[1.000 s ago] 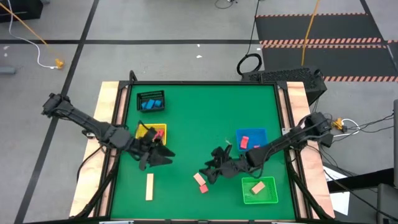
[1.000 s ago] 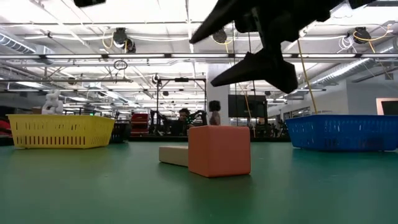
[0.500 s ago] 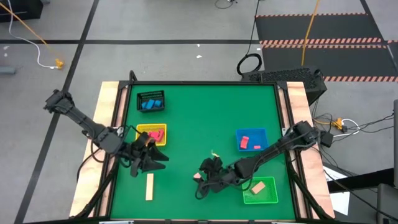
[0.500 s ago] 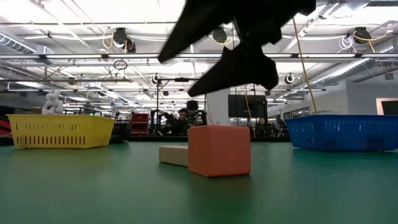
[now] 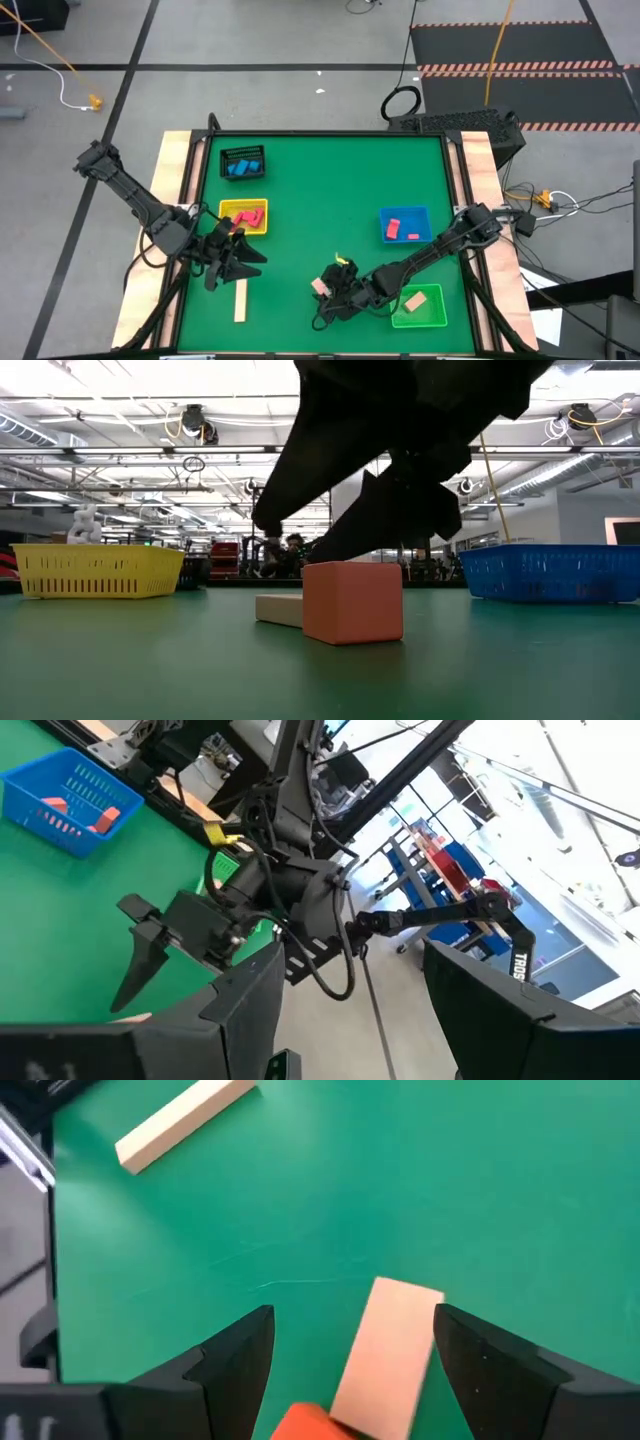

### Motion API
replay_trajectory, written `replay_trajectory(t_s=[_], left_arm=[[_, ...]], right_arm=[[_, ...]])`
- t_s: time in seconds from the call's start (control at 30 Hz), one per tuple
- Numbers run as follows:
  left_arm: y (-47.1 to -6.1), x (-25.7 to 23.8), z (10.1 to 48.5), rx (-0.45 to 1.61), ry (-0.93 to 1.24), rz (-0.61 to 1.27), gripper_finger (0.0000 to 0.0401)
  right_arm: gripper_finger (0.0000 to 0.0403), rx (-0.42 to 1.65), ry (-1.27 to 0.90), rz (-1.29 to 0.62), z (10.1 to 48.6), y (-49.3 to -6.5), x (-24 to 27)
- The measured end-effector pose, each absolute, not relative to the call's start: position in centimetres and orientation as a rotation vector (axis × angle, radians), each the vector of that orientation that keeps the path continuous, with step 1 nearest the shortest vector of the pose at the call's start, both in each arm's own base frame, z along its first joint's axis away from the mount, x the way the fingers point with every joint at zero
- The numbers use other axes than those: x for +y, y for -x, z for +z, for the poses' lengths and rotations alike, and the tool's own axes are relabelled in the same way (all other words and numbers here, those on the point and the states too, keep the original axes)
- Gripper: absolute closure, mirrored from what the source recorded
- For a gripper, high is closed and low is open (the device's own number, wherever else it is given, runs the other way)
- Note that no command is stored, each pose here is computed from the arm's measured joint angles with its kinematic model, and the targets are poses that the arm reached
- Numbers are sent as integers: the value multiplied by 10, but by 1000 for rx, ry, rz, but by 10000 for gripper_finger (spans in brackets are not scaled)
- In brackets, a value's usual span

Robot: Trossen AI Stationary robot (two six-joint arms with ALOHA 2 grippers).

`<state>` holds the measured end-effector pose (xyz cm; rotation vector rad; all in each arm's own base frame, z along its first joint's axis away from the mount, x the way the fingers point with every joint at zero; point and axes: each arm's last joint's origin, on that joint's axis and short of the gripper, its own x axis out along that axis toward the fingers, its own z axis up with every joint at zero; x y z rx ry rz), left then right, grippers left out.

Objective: Sort & place blocks by color
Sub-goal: Put the right brown block into the green bin

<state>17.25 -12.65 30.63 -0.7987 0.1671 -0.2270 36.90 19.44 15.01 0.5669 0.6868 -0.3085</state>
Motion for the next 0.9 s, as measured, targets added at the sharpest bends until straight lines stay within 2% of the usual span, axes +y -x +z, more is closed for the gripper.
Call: replay_trajectory(t_s=[0.17, 0.53, 0.9], left_arm=[[-171, -128, 306, 174, 796, -231, 162], [-168, -131, 304, 184, 789, -217, 162], [-168, -131, 302, 200, 762, -210, 162]], right_arm=[[140, 691, -415, -293, 140, -374, 203], [140, 681, -254, -319, 123, -388, 210], [140, 611, -193, -371, 158, -380, 207]])
